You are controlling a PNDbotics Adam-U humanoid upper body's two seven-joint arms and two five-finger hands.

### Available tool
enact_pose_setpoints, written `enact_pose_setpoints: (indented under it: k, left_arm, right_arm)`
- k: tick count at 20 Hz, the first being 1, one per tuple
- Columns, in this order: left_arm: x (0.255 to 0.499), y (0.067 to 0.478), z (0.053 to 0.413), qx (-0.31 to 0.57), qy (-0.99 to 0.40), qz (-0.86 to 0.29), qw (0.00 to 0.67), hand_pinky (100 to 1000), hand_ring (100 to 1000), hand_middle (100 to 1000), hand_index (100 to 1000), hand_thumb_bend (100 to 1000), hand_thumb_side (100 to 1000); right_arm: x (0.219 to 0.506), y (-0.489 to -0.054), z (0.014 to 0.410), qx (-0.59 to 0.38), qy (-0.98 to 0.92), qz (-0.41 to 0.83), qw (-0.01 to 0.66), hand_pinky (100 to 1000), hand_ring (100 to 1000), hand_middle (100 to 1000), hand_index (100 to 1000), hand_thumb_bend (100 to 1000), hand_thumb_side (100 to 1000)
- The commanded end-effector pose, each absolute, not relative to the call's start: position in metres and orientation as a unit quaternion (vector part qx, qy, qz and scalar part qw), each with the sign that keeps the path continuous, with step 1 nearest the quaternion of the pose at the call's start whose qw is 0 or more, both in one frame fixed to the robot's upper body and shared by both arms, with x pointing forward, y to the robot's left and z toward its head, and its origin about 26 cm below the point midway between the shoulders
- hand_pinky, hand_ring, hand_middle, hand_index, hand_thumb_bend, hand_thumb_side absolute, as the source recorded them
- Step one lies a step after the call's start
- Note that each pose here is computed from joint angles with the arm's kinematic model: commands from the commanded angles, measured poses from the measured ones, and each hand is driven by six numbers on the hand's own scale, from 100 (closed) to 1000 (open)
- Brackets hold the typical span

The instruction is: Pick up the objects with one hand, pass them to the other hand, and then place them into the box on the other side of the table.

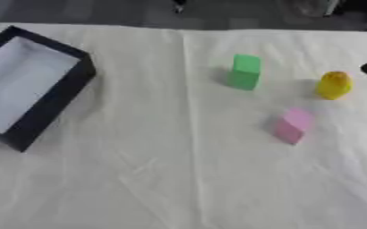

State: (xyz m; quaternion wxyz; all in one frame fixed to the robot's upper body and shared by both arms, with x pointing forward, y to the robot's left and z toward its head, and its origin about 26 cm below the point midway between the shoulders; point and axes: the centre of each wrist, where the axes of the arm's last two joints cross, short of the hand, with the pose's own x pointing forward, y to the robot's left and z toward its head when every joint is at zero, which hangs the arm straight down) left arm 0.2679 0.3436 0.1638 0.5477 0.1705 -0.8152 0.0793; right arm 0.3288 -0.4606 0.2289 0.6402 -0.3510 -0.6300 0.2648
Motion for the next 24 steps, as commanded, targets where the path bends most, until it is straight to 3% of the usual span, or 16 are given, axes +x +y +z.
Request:
enact_pose_setpoints:
  k: [1,9,24]
  left_arm:
    - [0.267,0.346,0.175,0.178,-0.825,0.066,0.533,843,619,669,802,100,792]
    - [0.268,0.345,0.176,0.179,-0.826,0.065,0.531,844,619,670,802,100,795]
    - [0.270,0.341,0.177,0.172,-0.829,0.064,0.529,846,619,671,802,100,797]
  right_arm:
    - [0.327,-0.483,0.249,-0.377,-0.603,0.300,0.636,712,861,730,820,642,331]
    - [0.334,-0.504,0.239,-0.353,-0.572,0.336,0.659,735,860,731,833,612,351]
    - [0.349,-0.501,0.225,-0.360,-0.577,0.317,0.661,713,851,719,838,629,339]
